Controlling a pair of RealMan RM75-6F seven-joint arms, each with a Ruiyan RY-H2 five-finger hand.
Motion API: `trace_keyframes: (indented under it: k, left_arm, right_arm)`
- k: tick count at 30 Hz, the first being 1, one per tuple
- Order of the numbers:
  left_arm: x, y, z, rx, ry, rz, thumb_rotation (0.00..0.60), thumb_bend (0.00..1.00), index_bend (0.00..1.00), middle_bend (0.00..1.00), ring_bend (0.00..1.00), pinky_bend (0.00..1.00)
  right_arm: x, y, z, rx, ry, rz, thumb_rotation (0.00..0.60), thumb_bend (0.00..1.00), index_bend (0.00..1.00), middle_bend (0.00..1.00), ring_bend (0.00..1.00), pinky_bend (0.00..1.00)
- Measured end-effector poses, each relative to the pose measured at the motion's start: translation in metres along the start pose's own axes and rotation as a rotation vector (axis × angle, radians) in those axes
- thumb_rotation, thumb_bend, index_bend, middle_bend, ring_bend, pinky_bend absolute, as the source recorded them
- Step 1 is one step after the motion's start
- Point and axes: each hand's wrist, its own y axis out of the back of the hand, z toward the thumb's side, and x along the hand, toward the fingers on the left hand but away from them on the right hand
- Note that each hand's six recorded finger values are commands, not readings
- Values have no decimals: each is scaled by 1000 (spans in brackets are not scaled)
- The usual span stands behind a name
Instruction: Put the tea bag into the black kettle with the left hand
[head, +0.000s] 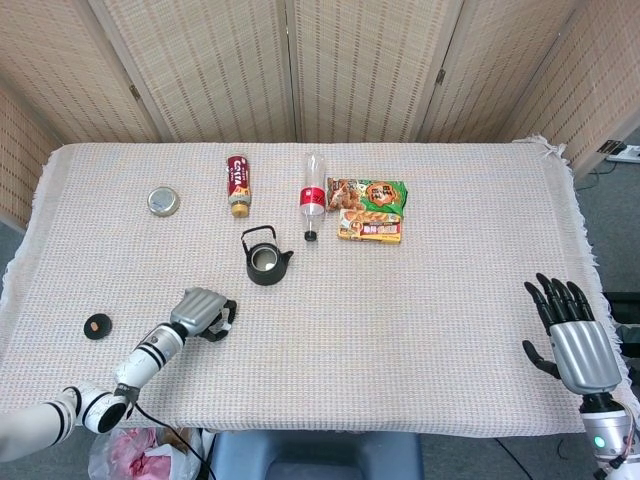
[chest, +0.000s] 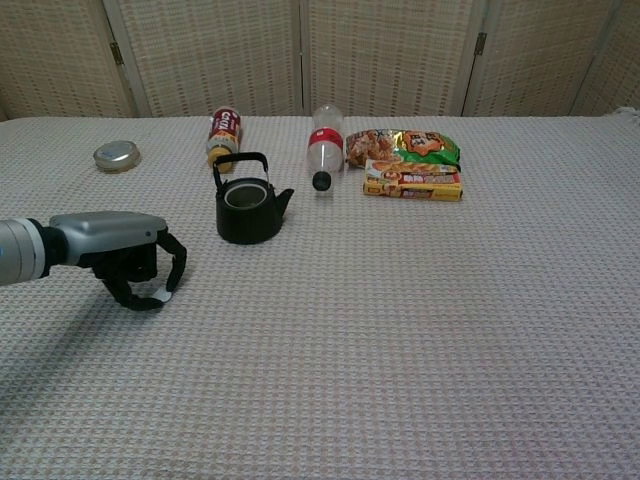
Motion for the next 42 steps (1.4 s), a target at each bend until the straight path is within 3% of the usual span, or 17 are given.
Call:
trace_keyframes:
  k: [15, 21, 31, 42]
  left_arm:
    - [-17, 27, 10, 51, -15, 55, 600, 372, 561, 1000, 1000, 1000]
    - [-33, 54, 27, 73, -30, 98, 600, 371, 560, 1000, 1000, 1000]
    - [-50, 128, 55, 86, -31, 178, 600, 371, 560, 1000, 1000, 1000]
    - [-41, 168, 76, 134, -30, 199, 600, 372, 561, 1000, 1000, 1000]
  right_arm:
    - [3, 4, 1, -21, 23, -8, 600, 226, 0, 0, 0, 0]
    - [5, 5, 2, -39, 41, -1, 600, 226, 0, 0, 0, 0]
    - [7, 12, -2, -66, 45, -14, 600, 227, 0, 0, 0, 0]
    - [6, 15, -12, -86, 22, -13, 600, 226, 0, 0, 0, 0]
